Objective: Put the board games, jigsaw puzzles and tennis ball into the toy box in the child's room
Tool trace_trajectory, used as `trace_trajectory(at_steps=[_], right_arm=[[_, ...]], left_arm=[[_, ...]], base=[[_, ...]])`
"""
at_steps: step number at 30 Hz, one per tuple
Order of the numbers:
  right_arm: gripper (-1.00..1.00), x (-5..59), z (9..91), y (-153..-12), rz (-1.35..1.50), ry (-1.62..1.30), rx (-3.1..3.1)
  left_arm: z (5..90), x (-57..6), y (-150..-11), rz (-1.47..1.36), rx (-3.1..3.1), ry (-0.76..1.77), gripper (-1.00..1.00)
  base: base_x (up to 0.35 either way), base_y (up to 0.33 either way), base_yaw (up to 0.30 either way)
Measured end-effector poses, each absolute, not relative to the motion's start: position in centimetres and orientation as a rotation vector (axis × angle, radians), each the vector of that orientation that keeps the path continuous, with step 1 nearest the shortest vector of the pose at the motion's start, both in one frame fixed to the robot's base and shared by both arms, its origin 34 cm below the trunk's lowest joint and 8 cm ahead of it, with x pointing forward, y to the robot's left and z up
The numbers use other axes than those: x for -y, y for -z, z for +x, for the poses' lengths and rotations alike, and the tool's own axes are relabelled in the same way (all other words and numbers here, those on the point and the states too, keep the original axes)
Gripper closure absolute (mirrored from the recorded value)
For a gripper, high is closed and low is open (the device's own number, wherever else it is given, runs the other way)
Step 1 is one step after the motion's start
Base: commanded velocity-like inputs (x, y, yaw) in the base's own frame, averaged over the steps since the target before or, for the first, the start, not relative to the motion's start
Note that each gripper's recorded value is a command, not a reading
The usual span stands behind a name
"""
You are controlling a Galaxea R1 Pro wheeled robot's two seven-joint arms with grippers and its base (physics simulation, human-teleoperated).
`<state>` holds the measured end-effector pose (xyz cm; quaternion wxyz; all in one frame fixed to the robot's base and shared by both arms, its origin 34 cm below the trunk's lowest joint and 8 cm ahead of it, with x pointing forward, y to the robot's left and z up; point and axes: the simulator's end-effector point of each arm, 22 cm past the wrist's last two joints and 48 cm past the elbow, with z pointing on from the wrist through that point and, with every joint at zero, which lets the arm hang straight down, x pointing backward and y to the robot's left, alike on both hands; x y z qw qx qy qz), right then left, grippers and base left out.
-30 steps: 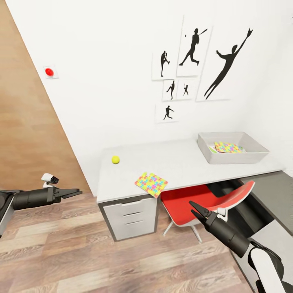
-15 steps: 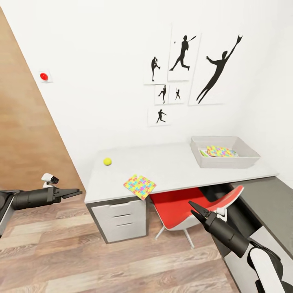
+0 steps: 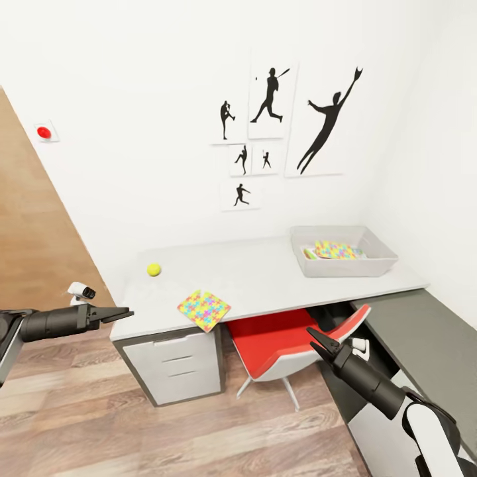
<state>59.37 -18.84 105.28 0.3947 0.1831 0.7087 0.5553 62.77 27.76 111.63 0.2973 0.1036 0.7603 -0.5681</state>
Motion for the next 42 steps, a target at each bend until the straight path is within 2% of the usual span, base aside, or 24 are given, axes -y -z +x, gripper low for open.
trace_trajectory(at_steps=[30,42], right_arm=[[-1.00,18.9,59.4,-105.5,0.462,-1.405,-1.795],[-1.00,19.2,59.5,-105.5,0.465,-1.401,-1.793]], left_arm=[[62.7,-26.5,-111.5,0.276,-2.010,1.541,-1.00],[64.4,-23.6,-98.6,-0.118,-2.272,1.509,-1.00]], base=[[0.001,-0.003,-0.013],[0.000,0.000,0.000]])
